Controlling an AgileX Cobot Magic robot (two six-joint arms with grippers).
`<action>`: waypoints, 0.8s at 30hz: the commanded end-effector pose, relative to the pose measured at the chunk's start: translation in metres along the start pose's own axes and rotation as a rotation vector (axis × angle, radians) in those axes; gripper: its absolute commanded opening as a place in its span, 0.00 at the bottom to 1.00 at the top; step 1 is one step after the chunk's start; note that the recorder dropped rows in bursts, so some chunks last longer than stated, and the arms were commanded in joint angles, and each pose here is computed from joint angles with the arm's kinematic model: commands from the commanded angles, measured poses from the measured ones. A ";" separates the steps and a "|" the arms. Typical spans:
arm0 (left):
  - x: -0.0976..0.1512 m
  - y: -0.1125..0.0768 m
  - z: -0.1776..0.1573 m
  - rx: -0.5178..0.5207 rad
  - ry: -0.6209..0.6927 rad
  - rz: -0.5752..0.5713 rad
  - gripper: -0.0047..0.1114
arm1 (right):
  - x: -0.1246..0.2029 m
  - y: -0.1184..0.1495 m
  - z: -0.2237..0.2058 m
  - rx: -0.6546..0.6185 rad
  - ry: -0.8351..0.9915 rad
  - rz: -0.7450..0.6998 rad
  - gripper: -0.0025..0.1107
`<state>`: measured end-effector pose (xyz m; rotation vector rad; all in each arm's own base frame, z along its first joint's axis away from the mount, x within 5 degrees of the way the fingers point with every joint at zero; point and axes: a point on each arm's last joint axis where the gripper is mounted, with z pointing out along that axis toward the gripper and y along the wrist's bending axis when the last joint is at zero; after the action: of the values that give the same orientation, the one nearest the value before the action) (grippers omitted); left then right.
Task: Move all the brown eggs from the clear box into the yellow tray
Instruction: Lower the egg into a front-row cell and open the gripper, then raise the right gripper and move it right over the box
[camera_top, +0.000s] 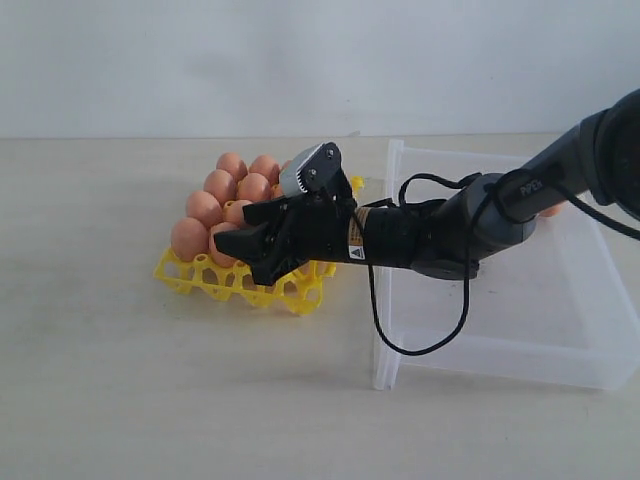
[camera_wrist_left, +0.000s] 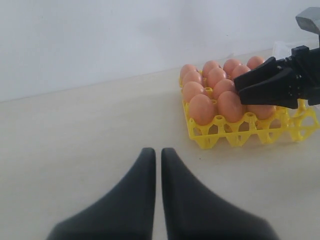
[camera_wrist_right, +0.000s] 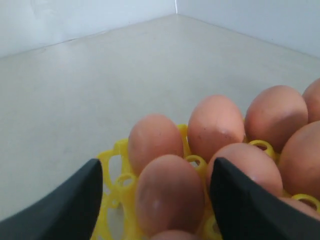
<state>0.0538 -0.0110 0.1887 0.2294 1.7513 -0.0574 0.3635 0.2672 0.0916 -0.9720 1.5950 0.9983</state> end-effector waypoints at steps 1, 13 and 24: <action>0.001 0.000 0.000 0.004 -0.003 0.003 0.07 | 0.000 -0.001 0.000 0.005 0.006 0.023 0.53; 0.001 0.000 0.000 0.004 -0.003 0.003 0.07 | -0.059 0.012 -0.016 -0.004 0.084 -0.026 0.27; 0.001 0.000 0.000 0.004 -0.003 0.003 0.07 | -0.129 0.011 -0.066 0.375 0.350 -0.142 0.02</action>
<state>0.0538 -0.0110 0.1887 0.2294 1.7513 -0.0574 0.3515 0.2436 0.2129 -1.1192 1.7948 0.6661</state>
